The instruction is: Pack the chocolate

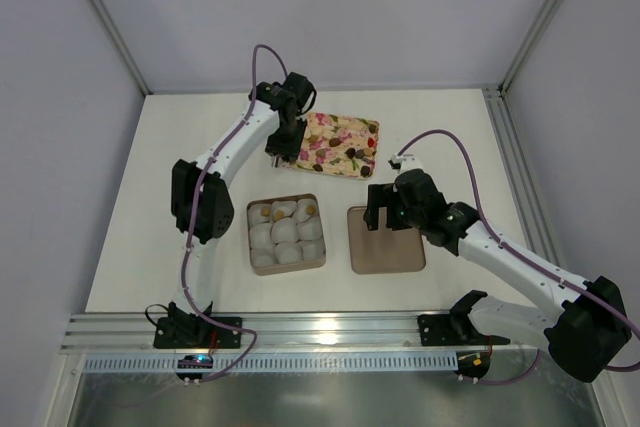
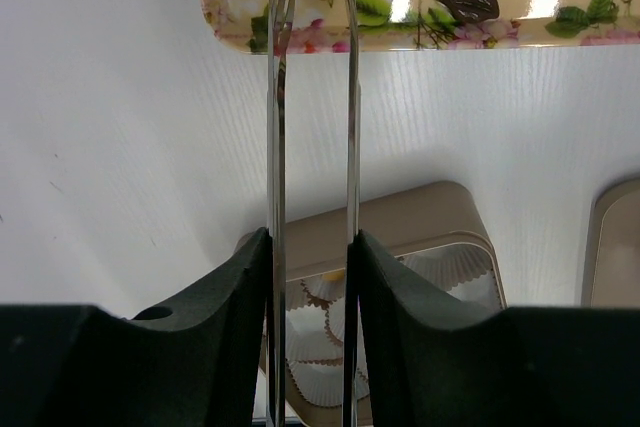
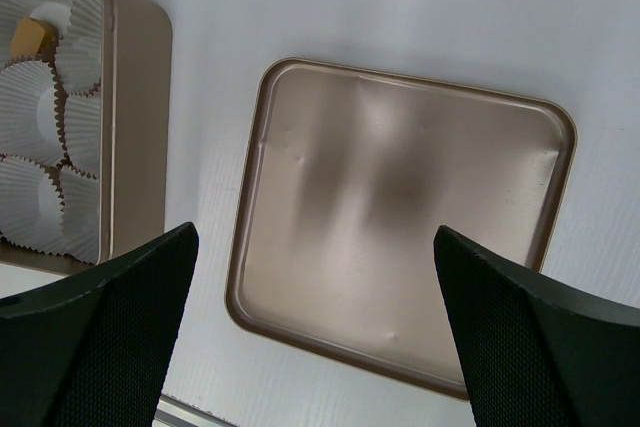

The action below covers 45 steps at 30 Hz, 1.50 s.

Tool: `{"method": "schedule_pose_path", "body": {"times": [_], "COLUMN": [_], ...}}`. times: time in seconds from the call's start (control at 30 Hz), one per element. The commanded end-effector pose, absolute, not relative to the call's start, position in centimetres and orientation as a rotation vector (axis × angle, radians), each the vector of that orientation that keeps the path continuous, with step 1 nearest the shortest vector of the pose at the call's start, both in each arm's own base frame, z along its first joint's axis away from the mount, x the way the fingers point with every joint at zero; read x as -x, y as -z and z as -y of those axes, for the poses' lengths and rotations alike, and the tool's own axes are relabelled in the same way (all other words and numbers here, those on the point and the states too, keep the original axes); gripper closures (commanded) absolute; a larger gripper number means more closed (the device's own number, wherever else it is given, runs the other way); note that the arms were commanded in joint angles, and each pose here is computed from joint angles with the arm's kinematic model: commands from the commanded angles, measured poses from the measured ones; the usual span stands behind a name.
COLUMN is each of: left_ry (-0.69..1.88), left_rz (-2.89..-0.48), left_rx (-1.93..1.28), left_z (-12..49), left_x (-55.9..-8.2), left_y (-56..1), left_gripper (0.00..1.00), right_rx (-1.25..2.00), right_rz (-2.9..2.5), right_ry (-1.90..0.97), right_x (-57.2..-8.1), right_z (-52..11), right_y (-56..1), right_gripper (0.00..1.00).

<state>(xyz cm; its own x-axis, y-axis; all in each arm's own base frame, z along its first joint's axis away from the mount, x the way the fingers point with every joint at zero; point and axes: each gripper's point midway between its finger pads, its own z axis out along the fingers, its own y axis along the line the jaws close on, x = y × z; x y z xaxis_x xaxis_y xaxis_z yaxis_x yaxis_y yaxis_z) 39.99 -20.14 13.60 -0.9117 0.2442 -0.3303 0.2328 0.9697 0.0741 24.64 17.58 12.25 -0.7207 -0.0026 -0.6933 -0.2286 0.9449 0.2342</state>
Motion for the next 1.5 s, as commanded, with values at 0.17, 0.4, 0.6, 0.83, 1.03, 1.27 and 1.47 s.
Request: {"method": "schedule_pose_path", "body": {"times": [0.17,0.4,0.6,0.83,1.03,1.27,1.47], "left_ry": [-0.018,-0.023,-0.032,-0.036,-0.038,-0.036,-0.034], "left_rz": [-2.756,-2.748,-2.718,-2.706,-2.704,-2.696,-2.68], "left_rx": [-0.374,-0.369,-0.353,-0.346,-0.347,-0.345,-0.335], "left_z": [20.1,20.0,19.9,19.9,19.9,19.8,19.8], "left_x": [-39.6,-39.8,-40.4,-40.6,-40.6,-40.5,-40.7], "left_y": [-15.2,-15.4,-16.6,-17.1,-17.1,-17.5,-18.0], "left_gripper": [0.65,0.69,0.7,0.7,0.7,0.7,0.69], "right_rx": [0.149,0.149,0.15,0.147,0.149,0.145,0.148], "right_rz": [-2.31,-2.312,-2.311,-2.312,-2.312,-2.312,-2.312], "right_ry": [-0.43,-0.425,-0.427,-0.424,-0.425,-0.423,-0.425], "right_x": [-25.0,-25.1,-25.1,-25.0,-25.0,-25.0,-25.0], "right_z": [-18.0,-17.9,-18.0,-17.9,-17.9,-17.8,-17.9], "right_y": [-13.2,-13.1,-13.1,-13.1,-13.1,-13.1,-13.0], "right_gripper": [0.0,0.0,0.0,0.0,0.0,0.0,0.0]}}
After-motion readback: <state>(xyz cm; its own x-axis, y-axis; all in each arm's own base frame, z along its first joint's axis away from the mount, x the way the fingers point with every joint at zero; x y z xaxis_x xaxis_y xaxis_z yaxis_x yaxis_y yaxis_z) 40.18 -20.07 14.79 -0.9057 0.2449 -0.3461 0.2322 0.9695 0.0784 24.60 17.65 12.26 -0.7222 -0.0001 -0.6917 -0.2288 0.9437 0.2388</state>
